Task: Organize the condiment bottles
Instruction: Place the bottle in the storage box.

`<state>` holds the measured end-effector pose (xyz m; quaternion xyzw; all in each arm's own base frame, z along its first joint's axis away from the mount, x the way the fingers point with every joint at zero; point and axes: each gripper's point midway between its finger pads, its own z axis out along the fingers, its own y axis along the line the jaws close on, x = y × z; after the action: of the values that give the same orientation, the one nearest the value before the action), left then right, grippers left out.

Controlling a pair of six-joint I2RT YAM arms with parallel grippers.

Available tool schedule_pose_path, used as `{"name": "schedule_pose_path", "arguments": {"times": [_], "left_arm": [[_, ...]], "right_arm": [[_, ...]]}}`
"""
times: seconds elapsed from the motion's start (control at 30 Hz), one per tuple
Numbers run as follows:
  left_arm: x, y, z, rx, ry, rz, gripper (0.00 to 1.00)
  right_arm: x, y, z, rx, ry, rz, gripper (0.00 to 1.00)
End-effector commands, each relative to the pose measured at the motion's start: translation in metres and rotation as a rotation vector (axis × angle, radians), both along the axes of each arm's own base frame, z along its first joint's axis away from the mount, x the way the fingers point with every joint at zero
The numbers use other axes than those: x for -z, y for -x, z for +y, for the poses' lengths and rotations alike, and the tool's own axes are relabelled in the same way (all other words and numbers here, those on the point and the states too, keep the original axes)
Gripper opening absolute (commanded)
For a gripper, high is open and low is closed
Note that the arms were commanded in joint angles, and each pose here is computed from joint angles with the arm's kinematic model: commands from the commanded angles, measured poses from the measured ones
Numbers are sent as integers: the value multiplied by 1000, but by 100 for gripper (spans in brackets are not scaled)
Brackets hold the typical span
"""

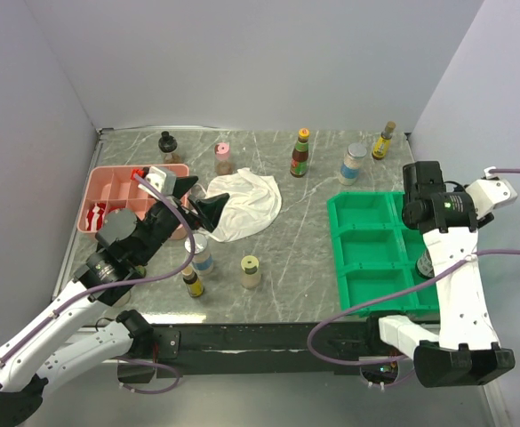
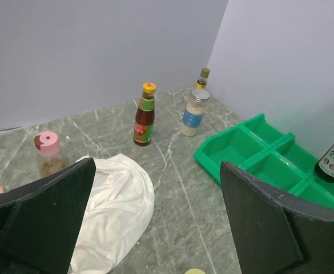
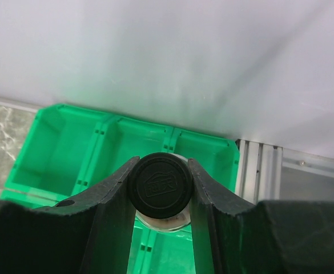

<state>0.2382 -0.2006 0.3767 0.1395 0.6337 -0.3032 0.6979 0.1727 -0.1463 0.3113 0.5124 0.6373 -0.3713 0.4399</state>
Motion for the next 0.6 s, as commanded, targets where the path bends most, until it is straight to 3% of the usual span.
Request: {"name": "schedule_pose_path", "arguments": {"times": [0.0,0.57], "left_arm": [[-6,-1,2,-15,5,-26,97],[-6,-2,3,-22,5,-28,97]], "right_arm": [[-10,21,-10,53,81,-25,0],[18,47,-30,196,110,-83,0]]}}
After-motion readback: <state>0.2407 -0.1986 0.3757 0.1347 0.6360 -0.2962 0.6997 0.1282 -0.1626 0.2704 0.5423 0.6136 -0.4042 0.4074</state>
